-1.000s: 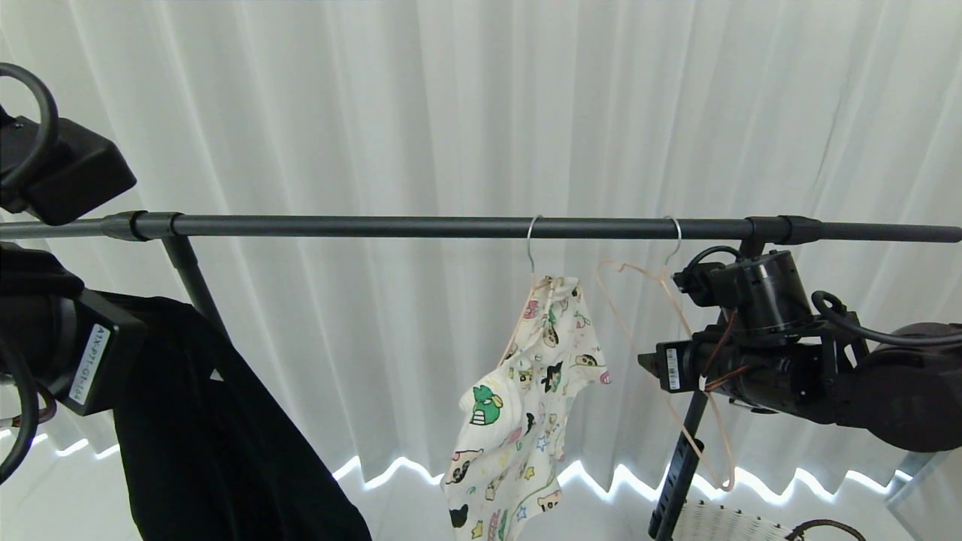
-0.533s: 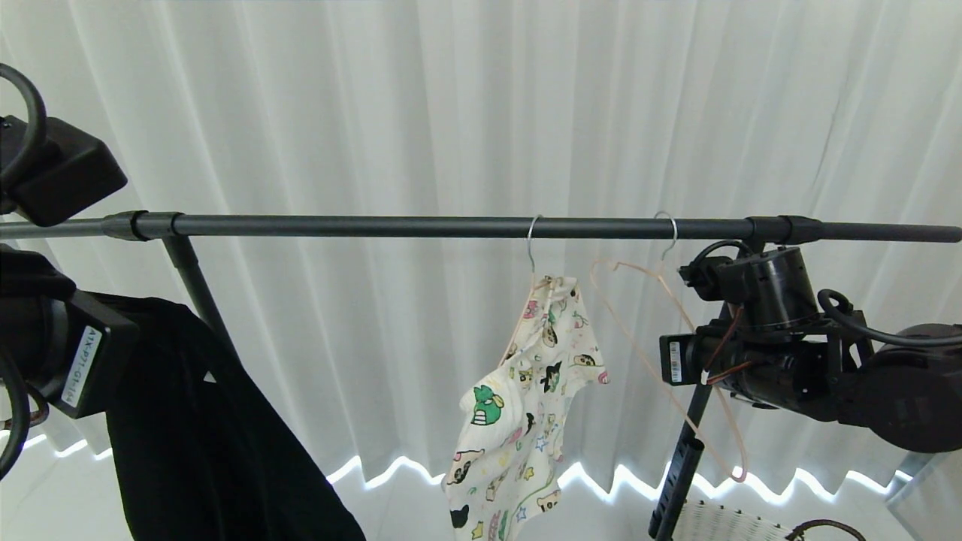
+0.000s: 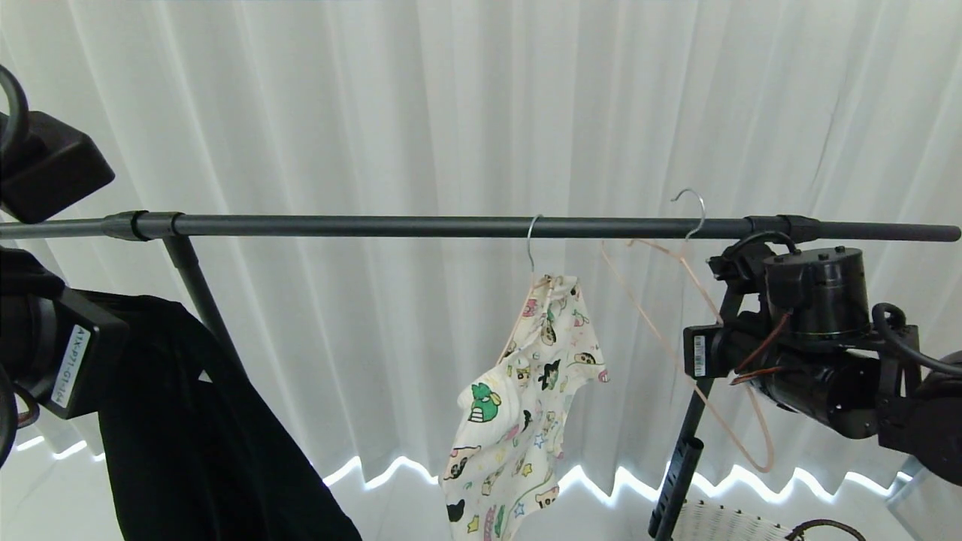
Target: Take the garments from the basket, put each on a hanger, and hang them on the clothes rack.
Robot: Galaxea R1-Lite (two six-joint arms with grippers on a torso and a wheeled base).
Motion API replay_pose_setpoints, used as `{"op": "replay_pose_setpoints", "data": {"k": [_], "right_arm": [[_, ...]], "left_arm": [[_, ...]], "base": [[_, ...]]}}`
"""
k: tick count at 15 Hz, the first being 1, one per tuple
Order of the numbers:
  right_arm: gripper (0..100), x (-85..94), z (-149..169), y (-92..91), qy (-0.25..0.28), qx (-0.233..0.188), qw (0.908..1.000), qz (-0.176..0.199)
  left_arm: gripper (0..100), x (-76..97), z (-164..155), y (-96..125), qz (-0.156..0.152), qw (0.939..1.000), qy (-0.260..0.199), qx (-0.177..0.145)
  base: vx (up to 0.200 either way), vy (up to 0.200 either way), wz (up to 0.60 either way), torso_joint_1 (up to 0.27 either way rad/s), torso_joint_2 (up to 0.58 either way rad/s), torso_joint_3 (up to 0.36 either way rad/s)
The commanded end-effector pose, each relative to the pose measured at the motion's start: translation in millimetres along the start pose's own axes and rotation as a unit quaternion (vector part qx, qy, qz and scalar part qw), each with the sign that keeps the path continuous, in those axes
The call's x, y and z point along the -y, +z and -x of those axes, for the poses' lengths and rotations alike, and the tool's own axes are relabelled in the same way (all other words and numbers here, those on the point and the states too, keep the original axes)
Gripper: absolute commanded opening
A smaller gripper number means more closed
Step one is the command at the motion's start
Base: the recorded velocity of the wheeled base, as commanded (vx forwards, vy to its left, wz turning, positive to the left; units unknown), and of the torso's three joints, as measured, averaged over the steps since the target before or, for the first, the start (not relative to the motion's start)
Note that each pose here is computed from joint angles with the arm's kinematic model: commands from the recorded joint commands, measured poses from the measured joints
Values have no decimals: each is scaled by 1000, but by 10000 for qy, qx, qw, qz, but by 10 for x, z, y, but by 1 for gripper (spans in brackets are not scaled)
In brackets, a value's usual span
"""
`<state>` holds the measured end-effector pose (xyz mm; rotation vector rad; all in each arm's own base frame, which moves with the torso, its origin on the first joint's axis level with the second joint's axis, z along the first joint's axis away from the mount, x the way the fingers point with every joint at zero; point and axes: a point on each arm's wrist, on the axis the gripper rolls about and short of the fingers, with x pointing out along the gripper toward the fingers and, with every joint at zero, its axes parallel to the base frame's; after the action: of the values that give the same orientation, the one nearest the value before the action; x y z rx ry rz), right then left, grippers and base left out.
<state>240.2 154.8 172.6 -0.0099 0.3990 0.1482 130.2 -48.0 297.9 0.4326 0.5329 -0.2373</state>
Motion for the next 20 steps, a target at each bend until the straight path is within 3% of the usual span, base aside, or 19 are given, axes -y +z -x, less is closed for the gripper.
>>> {"op": "replay_pose_setpoints", "data": {"k": [1,4,10,20], "right_arm": [[0,61,202,5,74,164,9998,47],[0,143,429,-12,139,303,9993,193],[0,200,848,-118,552,514,9967,299],[0,122,1084,-137,1086,694,9911,318]], "left_arm": [[0,-5,19,-1,9,10000,13,30],[0,-10,48,-7,4,10000,25,73],[0,-14,72,-12,5,9999,35,109],[0,8,11,-43,-12,10000,-2,-28]], "base": [[0,0,0,0,0,0],[0,0,0,0,0,0],[-200,0,0,5,6,5],[-180,0,0,1,1,4]]}}
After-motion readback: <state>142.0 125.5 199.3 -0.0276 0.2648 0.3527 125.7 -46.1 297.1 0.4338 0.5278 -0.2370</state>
